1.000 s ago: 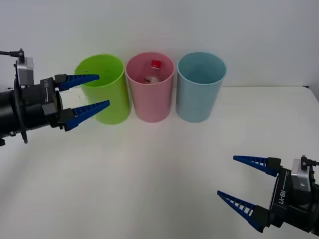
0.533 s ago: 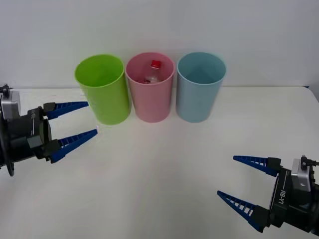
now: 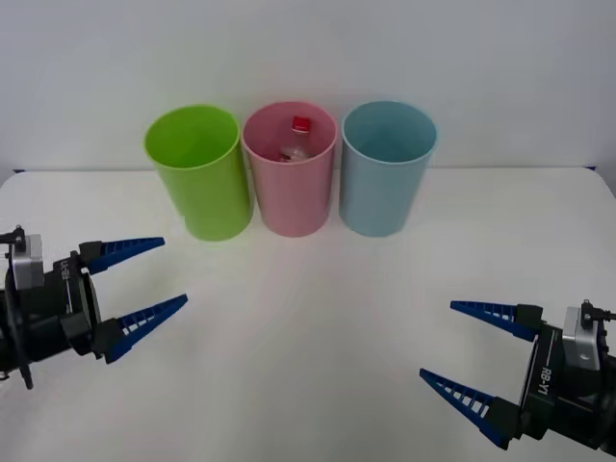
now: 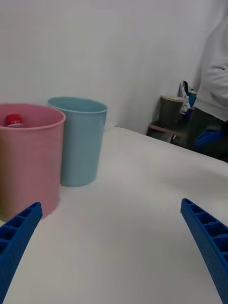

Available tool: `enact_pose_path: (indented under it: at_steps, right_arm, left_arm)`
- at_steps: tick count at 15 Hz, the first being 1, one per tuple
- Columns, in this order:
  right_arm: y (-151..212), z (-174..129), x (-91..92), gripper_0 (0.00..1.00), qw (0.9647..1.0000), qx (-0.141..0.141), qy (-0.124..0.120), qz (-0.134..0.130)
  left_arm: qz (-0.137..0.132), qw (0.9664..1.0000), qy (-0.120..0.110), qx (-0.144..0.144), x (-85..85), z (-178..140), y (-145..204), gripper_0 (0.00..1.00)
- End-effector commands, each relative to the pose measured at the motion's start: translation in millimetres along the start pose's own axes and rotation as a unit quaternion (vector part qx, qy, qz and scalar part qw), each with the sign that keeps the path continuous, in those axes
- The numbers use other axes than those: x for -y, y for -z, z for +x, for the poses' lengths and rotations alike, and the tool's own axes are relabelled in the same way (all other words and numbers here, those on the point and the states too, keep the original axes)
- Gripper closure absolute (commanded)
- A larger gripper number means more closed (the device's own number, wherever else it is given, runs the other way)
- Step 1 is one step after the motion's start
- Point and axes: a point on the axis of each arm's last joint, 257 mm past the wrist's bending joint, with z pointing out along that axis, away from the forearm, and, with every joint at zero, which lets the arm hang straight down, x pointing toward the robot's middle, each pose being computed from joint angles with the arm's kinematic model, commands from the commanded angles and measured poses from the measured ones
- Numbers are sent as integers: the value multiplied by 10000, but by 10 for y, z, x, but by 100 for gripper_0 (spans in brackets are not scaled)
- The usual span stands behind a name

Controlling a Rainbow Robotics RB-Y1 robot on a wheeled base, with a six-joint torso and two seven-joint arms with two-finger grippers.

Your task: Grasp the object on the table and drop it into the matching bin: aluminum can to the light blue bin, PET bottle to the pink bin.

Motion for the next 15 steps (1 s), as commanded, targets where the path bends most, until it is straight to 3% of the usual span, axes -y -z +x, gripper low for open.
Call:
enact_pose_path:
  at_steps: [1, 9, 11, 15]
  right_arm:
    - [0, 0, 0, 0, 10000, 0, 0, 0]
    - [0, 0, 0, 0, 10000, 0, 0, 0]
    - [0, 0, 0, 0, 10000, 0, 0, 0]
    - [0, 0, 0, 0, 10000, 0, 0, 0]
  left_arm:
    - [-109, 9999, 9, 57, 59, 126, 24, 0]
    - [-60, 9995, -293, -111, 314, 482, 59, 0]
    - [-155, 9987, -477, -62, 287, 468, 79, 0]
    - [-489, 9973, -544, -76, 138, 468, 178, 0]
